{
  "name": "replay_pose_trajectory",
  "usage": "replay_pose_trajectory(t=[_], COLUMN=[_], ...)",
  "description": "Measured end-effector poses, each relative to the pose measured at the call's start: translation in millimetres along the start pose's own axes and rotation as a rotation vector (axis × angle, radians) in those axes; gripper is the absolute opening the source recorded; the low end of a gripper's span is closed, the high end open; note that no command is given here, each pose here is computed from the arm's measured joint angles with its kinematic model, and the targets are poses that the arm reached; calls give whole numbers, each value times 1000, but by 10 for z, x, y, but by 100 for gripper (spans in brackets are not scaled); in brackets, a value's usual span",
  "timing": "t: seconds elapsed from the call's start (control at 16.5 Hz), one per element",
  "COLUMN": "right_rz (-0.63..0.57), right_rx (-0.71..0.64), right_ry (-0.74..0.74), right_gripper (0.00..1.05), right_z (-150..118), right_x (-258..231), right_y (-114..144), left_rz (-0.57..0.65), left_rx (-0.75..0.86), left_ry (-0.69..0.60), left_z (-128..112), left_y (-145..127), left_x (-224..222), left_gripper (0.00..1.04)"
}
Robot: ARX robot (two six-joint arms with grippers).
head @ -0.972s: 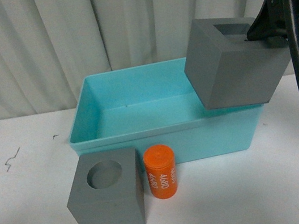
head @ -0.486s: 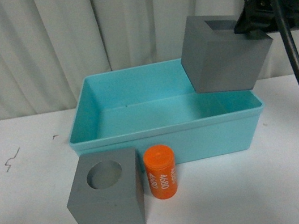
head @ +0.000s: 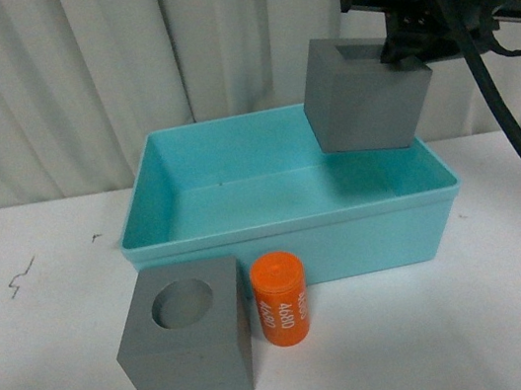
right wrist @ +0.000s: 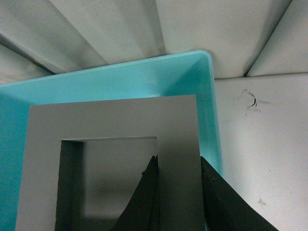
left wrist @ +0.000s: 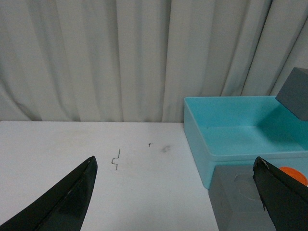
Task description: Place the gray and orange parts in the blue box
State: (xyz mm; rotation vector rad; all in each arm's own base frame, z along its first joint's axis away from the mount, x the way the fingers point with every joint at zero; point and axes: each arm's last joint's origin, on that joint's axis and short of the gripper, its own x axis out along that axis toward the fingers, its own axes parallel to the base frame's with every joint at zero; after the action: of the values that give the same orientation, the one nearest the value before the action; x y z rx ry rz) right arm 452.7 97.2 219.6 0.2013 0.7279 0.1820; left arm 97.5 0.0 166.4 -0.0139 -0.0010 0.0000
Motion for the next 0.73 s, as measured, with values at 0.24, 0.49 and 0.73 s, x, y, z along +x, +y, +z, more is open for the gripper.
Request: replay_pose_trajectory(t=[0.24, 0.49, 0.73], right_rz=[-13, -34, -84], right_rx=[3, -7, 5], right_ry=[35, 65, 84], right_gripper=[18, 18, 20], right_z=[-62, -172, -240], right_x=[205, 339, 397], right_y=[45, 107, 125], left_rz=[0, 0, 0], left_rx=[0, 0, 0], left_ry=[0, 0, 0], left_z=[-1, -1, -1], left_y=[0, 0, 0], left_x=[0, 0, 0], left_gripper=[98, 98, 98])
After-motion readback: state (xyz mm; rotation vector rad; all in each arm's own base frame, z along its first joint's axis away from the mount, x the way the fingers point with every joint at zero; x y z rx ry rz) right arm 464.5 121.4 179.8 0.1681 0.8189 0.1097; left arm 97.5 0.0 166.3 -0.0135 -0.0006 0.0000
